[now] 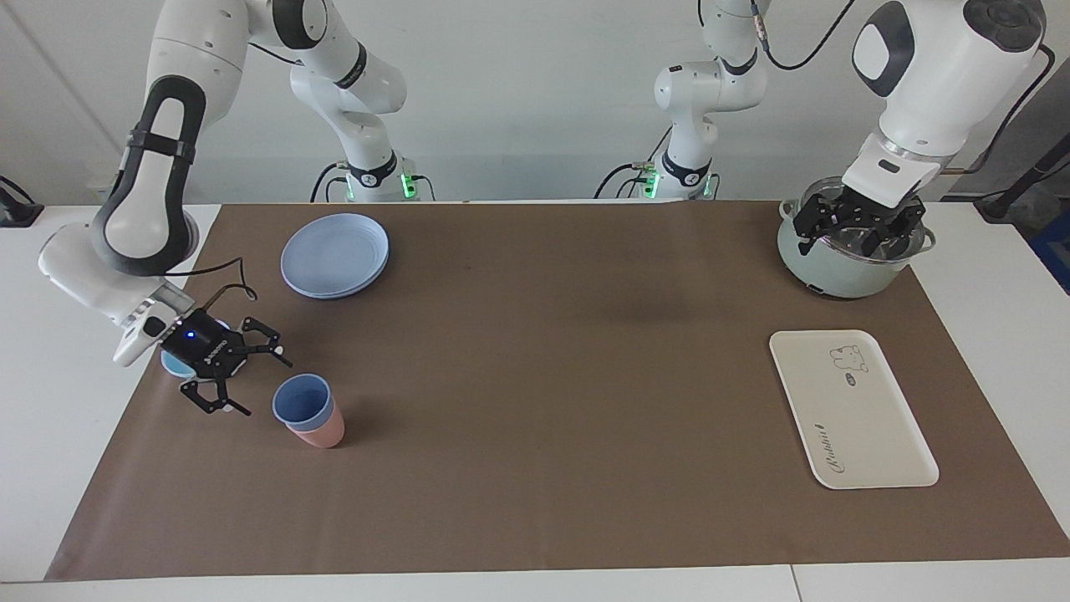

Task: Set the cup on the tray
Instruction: 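Move the right gripper toward the blue cup beside the pink cup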

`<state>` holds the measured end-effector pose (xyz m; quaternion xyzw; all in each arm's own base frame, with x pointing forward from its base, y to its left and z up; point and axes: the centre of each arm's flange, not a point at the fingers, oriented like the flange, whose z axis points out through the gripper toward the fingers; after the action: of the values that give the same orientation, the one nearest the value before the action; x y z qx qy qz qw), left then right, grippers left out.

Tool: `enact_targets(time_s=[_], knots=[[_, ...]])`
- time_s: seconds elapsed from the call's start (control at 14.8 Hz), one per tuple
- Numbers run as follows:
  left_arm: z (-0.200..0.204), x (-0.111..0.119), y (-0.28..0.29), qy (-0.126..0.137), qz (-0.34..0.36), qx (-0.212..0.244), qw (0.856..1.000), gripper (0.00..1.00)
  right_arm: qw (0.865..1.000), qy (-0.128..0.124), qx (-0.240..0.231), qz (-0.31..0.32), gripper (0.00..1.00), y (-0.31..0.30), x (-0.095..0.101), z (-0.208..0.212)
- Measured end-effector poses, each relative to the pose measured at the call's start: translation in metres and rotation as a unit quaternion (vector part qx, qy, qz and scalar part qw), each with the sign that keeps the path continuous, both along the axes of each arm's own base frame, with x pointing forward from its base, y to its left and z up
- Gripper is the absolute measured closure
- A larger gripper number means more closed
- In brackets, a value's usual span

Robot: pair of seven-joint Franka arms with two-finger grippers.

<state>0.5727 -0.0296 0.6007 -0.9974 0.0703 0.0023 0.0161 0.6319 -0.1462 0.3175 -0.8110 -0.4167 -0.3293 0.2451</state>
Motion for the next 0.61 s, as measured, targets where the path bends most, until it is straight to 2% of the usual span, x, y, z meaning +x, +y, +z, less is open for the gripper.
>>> enact_targets(time_s=[0.14,0.61], knots=[[0.0,0.0,0.0,0.0,0.0,0.0,1.0,0.0,1.0,-0.001,0.017,-0.004,0.0,0.006,0.003,-0.006],[-0.001,0.0,-0.001,0.002,0.0,0.0,1.0,0.0,0.998,-0.03,0.049,-0.004,0.0,0.021,0.01,-0.02]])
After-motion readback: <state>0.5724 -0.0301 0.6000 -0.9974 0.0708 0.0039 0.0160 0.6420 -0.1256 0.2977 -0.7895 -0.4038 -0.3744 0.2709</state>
